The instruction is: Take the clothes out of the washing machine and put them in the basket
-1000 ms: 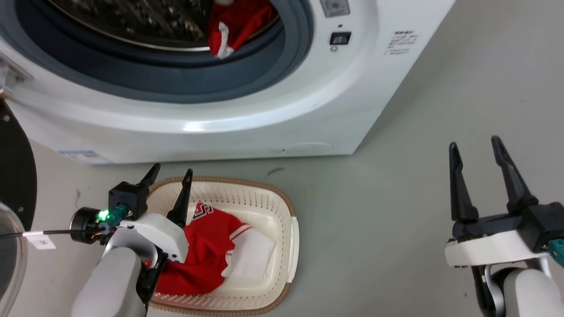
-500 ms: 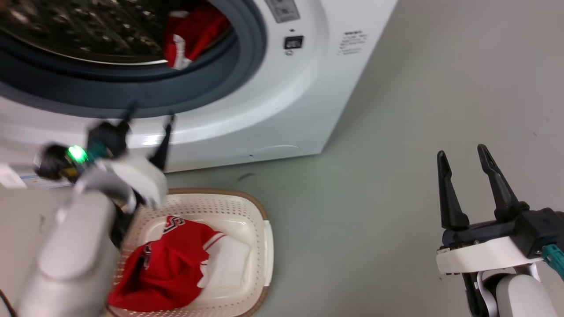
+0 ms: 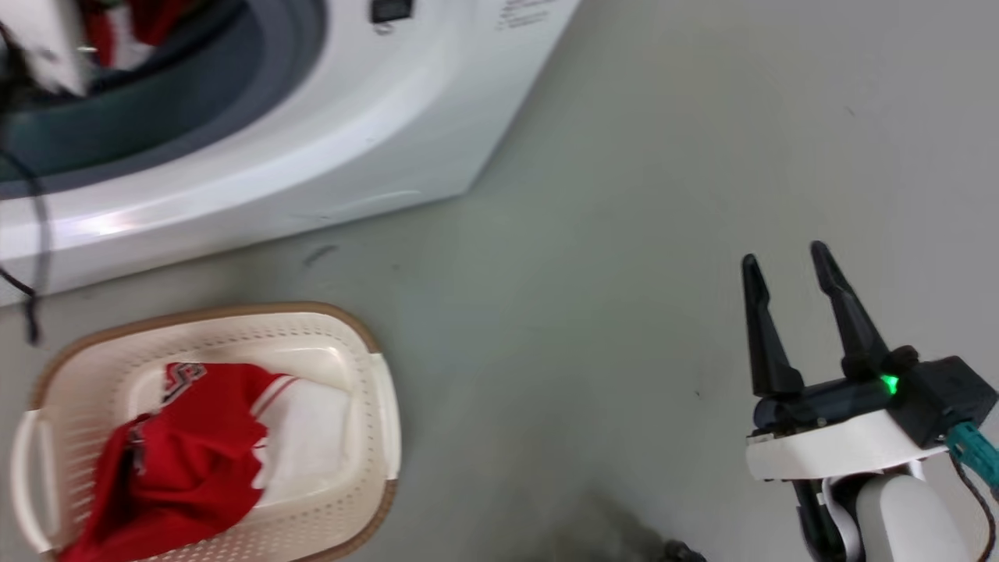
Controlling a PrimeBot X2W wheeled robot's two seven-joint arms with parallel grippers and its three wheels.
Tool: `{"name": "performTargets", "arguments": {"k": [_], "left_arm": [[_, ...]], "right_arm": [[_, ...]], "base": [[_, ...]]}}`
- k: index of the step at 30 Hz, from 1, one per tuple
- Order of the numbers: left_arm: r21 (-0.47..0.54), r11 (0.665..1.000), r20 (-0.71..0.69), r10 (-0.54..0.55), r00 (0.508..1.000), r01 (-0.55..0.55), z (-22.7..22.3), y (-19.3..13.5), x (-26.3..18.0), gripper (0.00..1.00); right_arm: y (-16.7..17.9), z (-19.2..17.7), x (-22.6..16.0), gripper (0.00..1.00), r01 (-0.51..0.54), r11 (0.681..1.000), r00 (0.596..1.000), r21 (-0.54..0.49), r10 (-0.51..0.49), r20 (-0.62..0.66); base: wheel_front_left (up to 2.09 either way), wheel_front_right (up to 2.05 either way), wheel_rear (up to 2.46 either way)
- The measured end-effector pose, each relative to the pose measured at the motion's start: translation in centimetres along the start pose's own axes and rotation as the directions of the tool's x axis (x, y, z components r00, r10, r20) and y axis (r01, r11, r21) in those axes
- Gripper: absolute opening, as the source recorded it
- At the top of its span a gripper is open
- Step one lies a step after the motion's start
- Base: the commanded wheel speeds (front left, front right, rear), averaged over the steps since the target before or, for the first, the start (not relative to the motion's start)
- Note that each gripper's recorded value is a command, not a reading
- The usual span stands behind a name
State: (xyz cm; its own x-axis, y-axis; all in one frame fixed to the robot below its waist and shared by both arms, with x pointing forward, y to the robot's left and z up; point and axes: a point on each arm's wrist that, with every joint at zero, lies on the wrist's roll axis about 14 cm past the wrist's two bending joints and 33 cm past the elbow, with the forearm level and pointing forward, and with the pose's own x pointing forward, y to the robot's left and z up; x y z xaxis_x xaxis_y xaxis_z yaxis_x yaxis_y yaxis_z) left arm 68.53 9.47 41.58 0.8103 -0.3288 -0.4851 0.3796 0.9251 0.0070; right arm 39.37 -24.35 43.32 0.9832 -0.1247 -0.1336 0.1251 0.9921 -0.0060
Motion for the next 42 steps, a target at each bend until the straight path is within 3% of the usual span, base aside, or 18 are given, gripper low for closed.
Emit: {"name": "performTargets", "arguments": {"k": [4, 19, 20, 21, 22, 32, 41, 42], "left_arm": [[-0.031, 0.999, -0.099, 0.028, 0.995, -0.031, -0.5, 1.4, 2.9, 1.00], [-0.076, 0.997, -0.364, -0.006, 0.931, -0.024, -7.4, -0.8, 9.4, 1.00], [-0.074, 0.997, -0.371, -0.004, 0.929, -0.025, -7.5, -0.7, 9.4, 0.79], [-0.074, 0.997, -0.378, -0.003, 0.926, -0.027, -7.7, -0.6, 9.3, 0.07], [-0.075, 0.997, -0.381, -0.006, 0.925, -0.024, -7.8, -0.6, 9.3, 0.00], [-0.093, 0.996, -0.291, -0.019, 0.957, -0.008, -6.8, -0.6, 8.3, 0.00], [-0.101, 0.995, -0.001, -0.003, 1.000, 0.003, -1.6, -0.5, 4.7, 0.00], [-0.094, 0.996, 0.107, 0.006, 0.994, 0.004, -0.1, -0.4, 2.6, 0.00]], "right_arm": [[-0.8, -0.9, -0.4, 1.00, 0.029, 1.000, 0.999, 0.005, -0.029, -0.036], [-2.9, -3.0, -1.7, 1.00, 0.106, 0.994, 0.986, -0.032, -0.109, -0.126], [-2.8, -3.0, -1.7, 1.00, 0.106, 0.994, 0.986, -0.032, -0.109, -0.128], [-2.8, -3.0, -1.7, 1.00, 0.104, 0.994, 0.986, -0.031, -0.107, -0.128], [-2.7, -3.1, -1.6, 1.00, 0.102, 0.994, 0.986, -0.030, -0.105, -0.128], [-2.2, -2.4, -0.6, 1.00, 0.072, 0.997, 0.993, -0.037, -0.076, -0.096], [-1.7, 0.3, 0.0, 1.00, 0.043, 0.997, 0.999, -0.068, -0.043, -0.006], [-1.3, 1.6, 0.0, 1.00, 0.030, 0.997, 0.999, -0.072, -0.028, 0.035]], "base": [[0.00, 0.00, 0.00], [0.00, 0.00, 0.00], [0.00, 0.00, 0.00], [0.00, 0.00, 0.00], [0.00, 0.00, 0.00], [0.00, 0.00, 0.00], [0.00, 0.00, 0.00], [0.00, 0.00, 0.00]]}}
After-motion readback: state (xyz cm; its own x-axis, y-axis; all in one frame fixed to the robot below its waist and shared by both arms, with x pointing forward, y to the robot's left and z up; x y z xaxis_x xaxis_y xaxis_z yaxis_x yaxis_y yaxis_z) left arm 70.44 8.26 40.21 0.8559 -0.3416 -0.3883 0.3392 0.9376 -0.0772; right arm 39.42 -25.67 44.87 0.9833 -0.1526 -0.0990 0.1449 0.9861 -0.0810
